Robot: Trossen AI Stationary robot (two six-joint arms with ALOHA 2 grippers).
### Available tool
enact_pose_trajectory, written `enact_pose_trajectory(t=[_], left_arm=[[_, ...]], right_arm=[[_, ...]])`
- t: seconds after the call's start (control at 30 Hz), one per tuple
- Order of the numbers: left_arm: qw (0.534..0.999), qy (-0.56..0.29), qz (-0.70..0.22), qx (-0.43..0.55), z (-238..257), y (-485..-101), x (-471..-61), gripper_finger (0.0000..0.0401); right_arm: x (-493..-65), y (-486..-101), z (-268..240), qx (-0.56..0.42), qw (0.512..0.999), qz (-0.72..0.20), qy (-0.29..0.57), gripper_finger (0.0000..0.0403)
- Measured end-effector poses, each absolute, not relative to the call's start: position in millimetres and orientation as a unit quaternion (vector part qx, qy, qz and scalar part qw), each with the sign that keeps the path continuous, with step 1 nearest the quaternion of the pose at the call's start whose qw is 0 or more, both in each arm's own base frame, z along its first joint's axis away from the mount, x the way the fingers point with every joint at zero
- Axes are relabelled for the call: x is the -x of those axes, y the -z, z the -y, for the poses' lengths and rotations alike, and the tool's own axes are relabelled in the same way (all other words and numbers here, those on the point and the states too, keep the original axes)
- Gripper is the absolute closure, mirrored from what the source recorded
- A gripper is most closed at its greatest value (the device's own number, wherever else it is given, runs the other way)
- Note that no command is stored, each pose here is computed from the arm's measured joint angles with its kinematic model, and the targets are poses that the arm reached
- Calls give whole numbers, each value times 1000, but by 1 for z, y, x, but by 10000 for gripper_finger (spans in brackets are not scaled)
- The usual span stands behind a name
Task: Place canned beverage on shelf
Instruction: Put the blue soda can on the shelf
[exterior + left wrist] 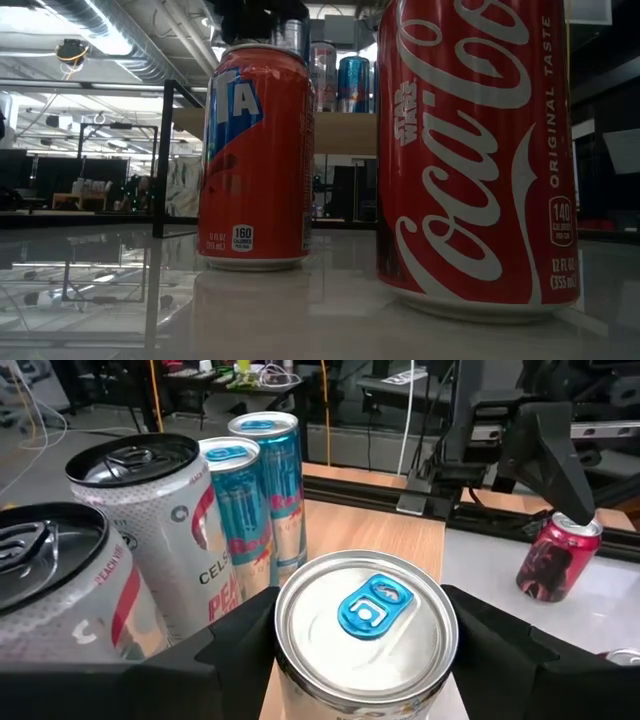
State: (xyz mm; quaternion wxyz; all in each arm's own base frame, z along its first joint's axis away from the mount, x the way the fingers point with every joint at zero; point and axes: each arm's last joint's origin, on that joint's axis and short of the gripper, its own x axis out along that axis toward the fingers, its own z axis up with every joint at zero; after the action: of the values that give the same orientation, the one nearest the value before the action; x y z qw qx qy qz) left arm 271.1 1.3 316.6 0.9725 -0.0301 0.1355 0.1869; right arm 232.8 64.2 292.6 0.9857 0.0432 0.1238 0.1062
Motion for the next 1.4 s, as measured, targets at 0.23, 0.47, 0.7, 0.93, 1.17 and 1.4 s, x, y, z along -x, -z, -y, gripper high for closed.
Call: enact_pose_trajectory(t=[0.23, 0.47, 0.7, 0.93, 1.17, 1.4], left_arm=[[973, -187, -135, 30, -1, -317, -271, 159], [972, -189, -135, 30, -1, -317, -271, 158], [972, -190, -135, 29, -2, -317, -271, 158], [972, -193, -135, 29, -2, -317, -271, 157], [970, -199, -135, 26, -2, -317, -271, 157], [970, -202, -135, 24, -2, -317, -271, 157]], right_arm=[[-233, -293, -64, -43, 986, -124, -106, 116], [-233, -293, -64, -43, 986, -124, -106, 116], [-233, -293, -64, -43, 986, -124, -106, 116], [-233, -293, -64, -43, 986, -124, -106, 116], [-233, -293, -64, -43, 986, -124, -106, 116], [-233, -293, -64, -43, 986, -124, -106, 116]])
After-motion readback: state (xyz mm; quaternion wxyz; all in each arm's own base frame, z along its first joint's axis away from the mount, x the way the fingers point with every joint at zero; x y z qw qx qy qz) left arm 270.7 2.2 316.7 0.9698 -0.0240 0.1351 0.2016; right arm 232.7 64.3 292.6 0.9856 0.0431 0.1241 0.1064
